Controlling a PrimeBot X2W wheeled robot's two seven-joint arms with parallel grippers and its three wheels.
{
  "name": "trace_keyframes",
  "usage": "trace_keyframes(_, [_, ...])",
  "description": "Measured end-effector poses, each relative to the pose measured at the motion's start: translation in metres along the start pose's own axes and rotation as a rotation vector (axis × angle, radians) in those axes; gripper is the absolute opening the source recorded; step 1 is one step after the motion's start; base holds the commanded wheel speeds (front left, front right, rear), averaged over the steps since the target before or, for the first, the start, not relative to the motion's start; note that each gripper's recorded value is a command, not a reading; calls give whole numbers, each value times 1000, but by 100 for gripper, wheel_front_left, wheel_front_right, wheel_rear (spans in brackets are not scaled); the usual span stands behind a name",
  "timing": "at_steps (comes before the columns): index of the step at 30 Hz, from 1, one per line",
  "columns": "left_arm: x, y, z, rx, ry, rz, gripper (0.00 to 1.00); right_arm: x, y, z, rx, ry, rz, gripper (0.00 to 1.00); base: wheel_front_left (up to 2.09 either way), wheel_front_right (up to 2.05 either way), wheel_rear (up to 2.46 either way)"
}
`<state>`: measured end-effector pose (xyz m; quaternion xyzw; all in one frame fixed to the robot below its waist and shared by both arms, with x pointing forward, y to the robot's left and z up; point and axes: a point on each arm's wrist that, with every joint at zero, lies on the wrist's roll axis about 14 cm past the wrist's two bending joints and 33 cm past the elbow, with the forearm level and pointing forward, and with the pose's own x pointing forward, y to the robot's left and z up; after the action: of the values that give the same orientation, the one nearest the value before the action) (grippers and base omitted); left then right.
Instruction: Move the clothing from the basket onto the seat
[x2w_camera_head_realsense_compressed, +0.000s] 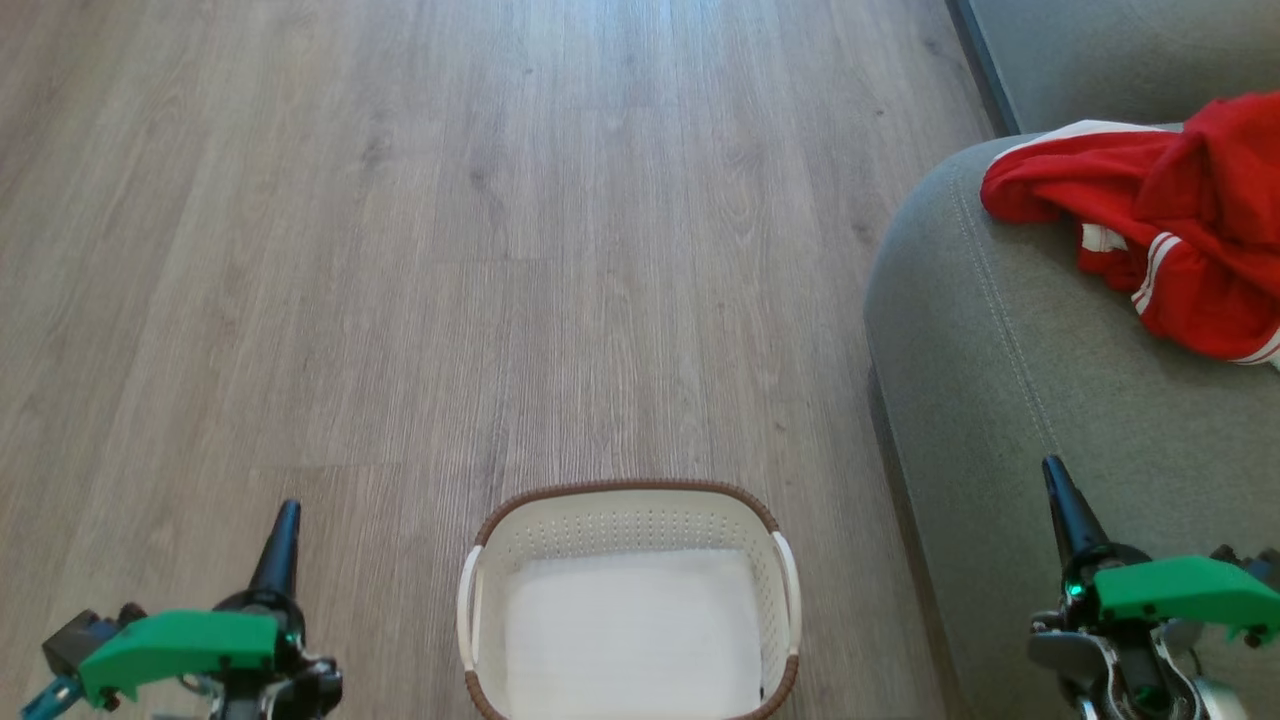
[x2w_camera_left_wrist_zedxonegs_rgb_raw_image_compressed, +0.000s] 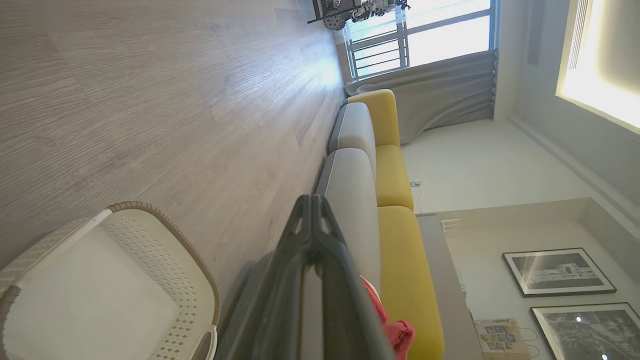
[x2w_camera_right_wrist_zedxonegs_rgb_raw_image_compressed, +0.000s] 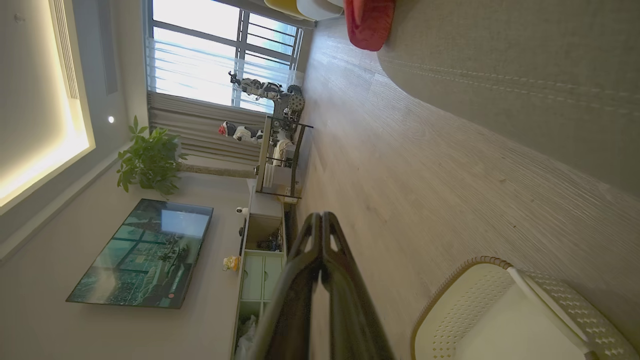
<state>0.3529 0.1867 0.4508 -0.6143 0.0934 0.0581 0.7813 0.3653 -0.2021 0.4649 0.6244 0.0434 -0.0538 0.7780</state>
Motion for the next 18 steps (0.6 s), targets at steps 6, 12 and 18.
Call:
trace_keyframes(6, [7, -11, 3, -64, -5, -42, 0, 0, 0, 2, 62, -3, 4, 0, 0, 0, 0])
trace_keyframes(12, [8, -14, 3, -125, -3, -61, 0, 1, 1, 4, 116, -4, 8, 0, 0, 0, 0])
trace_keyframes(18, [12, -21, 6, -189, -6, -92, 0, 3, 5, 5, 179, -1, 23, 0, 0, 0, 0])
